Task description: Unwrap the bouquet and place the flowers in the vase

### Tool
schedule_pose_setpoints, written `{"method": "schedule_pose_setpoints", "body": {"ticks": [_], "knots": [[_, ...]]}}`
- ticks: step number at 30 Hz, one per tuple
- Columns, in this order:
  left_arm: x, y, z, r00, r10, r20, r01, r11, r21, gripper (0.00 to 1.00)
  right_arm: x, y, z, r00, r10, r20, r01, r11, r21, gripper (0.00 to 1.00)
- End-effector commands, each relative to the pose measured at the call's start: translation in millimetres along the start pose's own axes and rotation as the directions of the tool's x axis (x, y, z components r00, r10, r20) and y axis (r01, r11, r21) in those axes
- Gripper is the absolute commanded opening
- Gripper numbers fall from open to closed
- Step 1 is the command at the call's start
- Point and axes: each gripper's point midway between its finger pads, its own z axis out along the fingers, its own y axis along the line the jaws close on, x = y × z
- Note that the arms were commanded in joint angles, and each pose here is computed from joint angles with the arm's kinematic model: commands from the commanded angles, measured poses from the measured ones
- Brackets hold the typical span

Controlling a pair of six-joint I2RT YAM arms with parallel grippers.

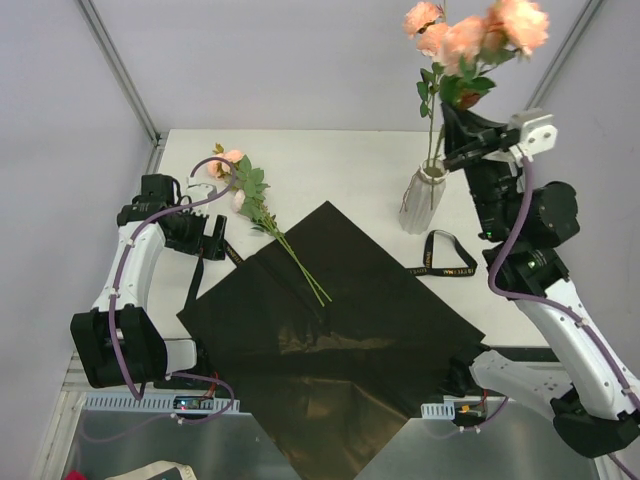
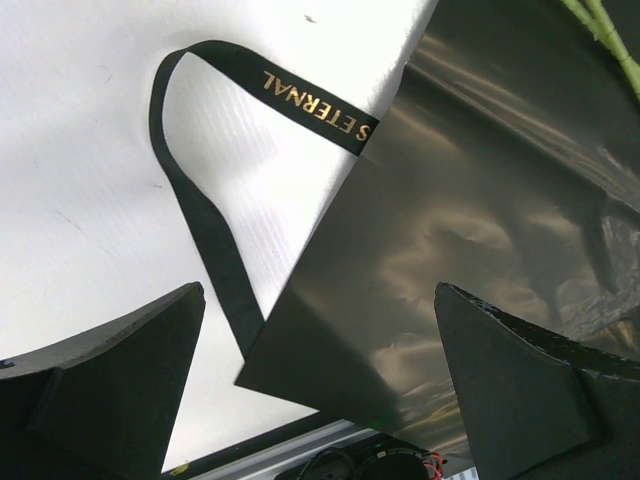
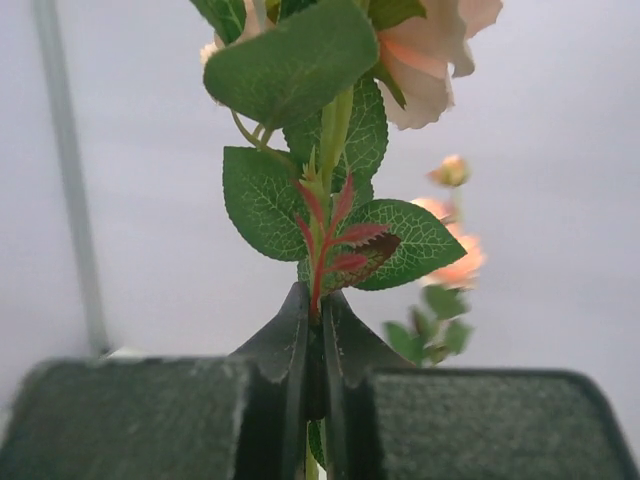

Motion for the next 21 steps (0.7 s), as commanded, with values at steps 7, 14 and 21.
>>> {"method": "schedule_pose_setpoints", "body": {"ticks": [7, 14, 21], "knots": [[-16.9, -16.2, -9.6, 0.996, -0.003, 0.087, -0.004, 0.997, 0.076, 0.99, -46.2, -108.8, 18.7, 0.965, -0.183, 0.19, 0.093, 0.909, 0.406, 0.01], [-17.3, -19.6, -10.0, 0.995, 0.02, 0.096, -0.029, 0.995, 0.095, 0.99, -26.2, -138.0, 39.2, 0.967, -0.104, 0.234, -0.014, 0.89, 0.456, 0.01], [-18.3, -16.7, -10.0, 0.996, 0.03, 0.082, -0.037, 0.995, 0.091, 0.99, -34.8, -150.2, 45.3, 0.955, -0.078, 0.285, -0.066, 0.884, 0.463, 0.01]]}}
